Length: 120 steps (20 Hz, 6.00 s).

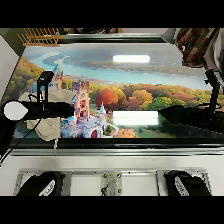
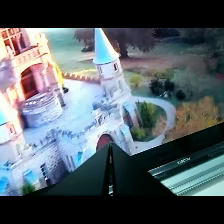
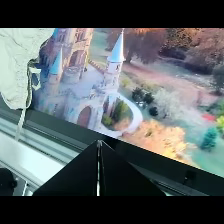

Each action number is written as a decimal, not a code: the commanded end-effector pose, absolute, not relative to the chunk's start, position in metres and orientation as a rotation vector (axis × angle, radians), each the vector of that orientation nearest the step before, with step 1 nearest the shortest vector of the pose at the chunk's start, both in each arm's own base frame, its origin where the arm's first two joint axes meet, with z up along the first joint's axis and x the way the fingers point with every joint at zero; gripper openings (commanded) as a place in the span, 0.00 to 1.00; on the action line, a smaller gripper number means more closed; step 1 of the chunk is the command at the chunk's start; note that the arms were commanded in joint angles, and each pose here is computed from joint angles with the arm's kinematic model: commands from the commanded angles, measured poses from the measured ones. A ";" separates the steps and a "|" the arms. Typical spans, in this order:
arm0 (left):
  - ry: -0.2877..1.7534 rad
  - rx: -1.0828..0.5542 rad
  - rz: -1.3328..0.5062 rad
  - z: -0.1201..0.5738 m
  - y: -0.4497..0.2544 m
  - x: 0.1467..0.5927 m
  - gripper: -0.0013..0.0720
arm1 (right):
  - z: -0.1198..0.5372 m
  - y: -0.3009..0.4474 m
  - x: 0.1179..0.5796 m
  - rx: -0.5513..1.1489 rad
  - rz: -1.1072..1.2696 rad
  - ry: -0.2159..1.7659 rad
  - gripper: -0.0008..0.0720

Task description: Fold the clothes and pants, and hang the long-sleeved shirts on hangers.

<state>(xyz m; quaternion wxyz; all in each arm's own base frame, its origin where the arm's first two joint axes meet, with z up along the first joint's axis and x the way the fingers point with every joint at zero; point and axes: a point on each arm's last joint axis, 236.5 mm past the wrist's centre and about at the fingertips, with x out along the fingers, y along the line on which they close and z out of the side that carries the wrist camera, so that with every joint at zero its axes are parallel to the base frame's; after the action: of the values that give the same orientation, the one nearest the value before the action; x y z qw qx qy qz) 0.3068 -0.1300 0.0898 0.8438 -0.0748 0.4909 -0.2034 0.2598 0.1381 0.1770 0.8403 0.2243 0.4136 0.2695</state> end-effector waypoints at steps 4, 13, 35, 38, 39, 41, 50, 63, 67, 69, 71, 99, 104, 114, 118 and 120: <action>1.036 -0.157 -0.430 0.090 -0.130 0.307 0.03 | 0.177 0.138 0.260 0.474 0.571 0.875 0.04; 0.901 0.059 0.021 0.117 0.028 0.367 0.98 | 0.177 0.138 0.260 0.474 0.571 0.875 0.04; 1.206 -0.599 0.389 -0.096 0.165 0.392 0.02 | 0.177 0.138 0.260 0.474 0.571 0.875 0.04; 1.051 -0.507 0.325 -0.029 0.142 0.417 0.03 | 0.177 0.138 0.260 0.474 0.571 0.875 0.04; 0.981 -0.477 0.279 0.005 0.123 0.426 0.03 | 0.177 0.138 0.260 0.474 0.571 0.875 0.04; 0.867 -0.442 0.152 0.069 0.068 0.431 0.03 | 0.177 0.138 0.260 0.474 0.571 0.875 0.04; 0.737 -0.226 -0.570 0.170 -0.241 0.346 0.03 | 0.184 0.139 0.267 0.497 0.570 0.834 0.04; 0.833 -0.398 -0.221 0.109 -0.130 0.409 0.94 | 0.186 0.141 0.266 0.506 0.578 0.832 0.04; 0.984 -0.599 0.066 0.017 -0.020 0.409 0.94 | 0.186 0.141 0.266 0.506 0.578 0.832 0.04; 1.044 -0.676 0.075 -0.020 -0.008 0.411 0.94 | 0.186 0.141 0.266 0.506 0.578 0.832 0.04; 1.074 -0.724 0.048 -0.046 -0.012 0.423 0.94 | 0.186 0.141 0.266 0.507 0.578 0.832 0.04; 1.148 -0.639 -0.218 -0.022 -0.099 0.506 0.03 | -0.092 0.084 0.405 0.725 0.126 1.251 0.80; 1.142 -0.640 -0.216 -0.022 -0.098 0.507 0.03 | -0.114 0.131 0.414 0.727 0.232 1.252 0.80; 0.679 -0.582 -0.245 0.182 -0.062 0.517 0.03 | 0.148 0.131 0.485 0.431 0.499 0.655 0.04; 0.304 -0.458 -0.341 0.378 -0.066 0.436 0.03 | 0.346 0.138 0.419 0.306 0.605 0.269 0.04; 0.140 -0.395 -0.376 0.448 -0.073 0.380 0.03 | 0.405 0.138 0.371 0.297 0.624 0.134 0.04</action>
<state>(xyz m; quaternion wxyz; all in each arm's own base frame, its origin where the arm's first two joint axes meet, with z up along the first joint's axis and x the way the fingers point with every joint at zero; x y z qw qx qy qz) 0.4550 -0.0671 0.3464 0.9410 -0.2349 0.1812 -0.1627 0.4380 0.1359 0.3053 0.9284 0.1712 0.1711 0.2819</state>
